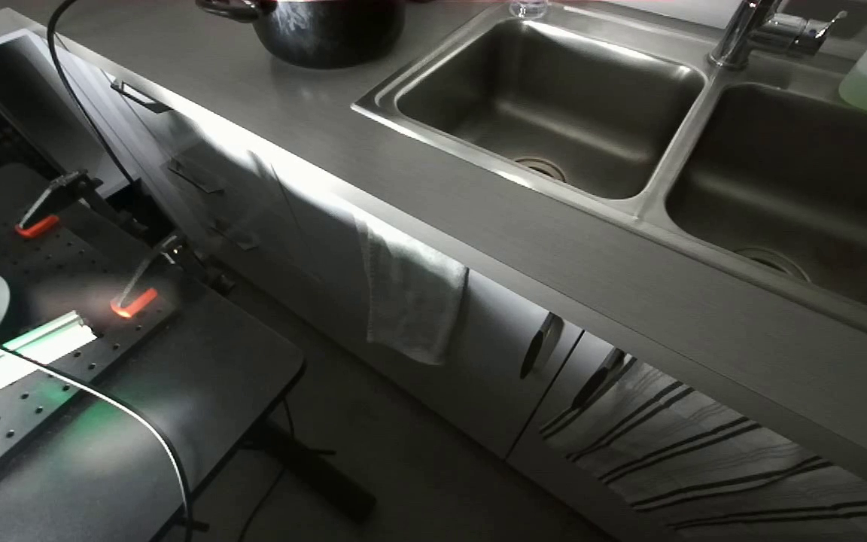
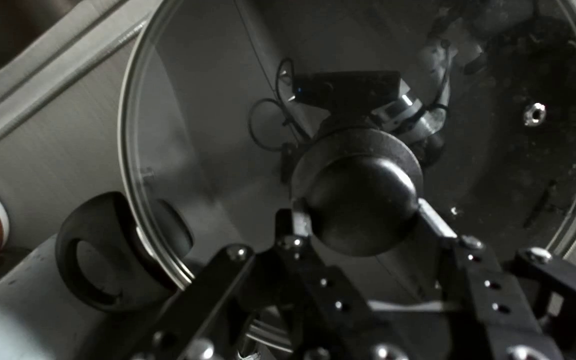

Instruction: Remove the lid from the pot

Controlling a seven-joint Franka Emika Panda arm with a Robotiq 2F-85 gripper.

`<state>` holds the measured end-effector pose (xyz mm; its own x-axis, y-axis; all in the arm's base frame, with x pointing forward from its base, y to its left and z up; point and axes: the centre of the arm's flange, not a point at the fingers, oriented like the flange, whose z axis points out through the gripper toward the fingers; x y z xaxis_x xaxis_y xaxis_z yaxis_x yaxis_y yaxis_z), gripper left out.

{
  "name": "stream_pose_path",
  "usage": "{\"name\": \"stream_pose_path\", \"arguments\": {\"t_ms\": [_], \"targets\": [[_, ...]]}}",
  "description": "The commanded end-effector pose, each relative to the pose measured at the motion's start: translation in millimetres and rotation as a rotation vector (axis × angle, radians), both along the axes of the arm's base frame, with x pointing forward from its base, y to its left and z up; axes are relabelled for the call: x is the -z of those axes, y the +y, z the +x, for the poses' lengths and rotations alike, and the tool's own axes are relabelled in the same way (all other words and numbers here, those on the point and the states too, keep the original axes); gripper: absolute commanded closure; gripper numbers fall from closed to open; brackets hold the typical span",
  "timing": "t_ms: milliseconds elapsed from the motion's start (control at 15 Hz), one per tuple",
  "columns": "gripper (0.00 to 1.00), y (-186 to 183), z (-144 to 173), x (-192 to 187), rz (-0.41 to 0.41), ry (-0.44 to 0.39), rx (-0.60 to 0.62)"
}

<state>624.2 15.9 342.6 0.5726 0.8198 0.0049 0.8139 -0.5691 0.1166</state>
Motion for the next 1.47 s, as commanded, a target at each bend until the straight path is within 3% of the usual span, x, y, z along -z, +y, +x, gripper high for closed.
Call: {"name": "stream_pose_path", "arguments": {"t_ms": [0, 1000, 1400], "targets": [[0.75, 1, 1, -7, -0.004, -0.027, -0.032], [0.75, 23, -44, -55, -0.001, -0.099, -0.147], [0.75, 61, -62, -59, -0.023, -0.085, -0.257]]}}
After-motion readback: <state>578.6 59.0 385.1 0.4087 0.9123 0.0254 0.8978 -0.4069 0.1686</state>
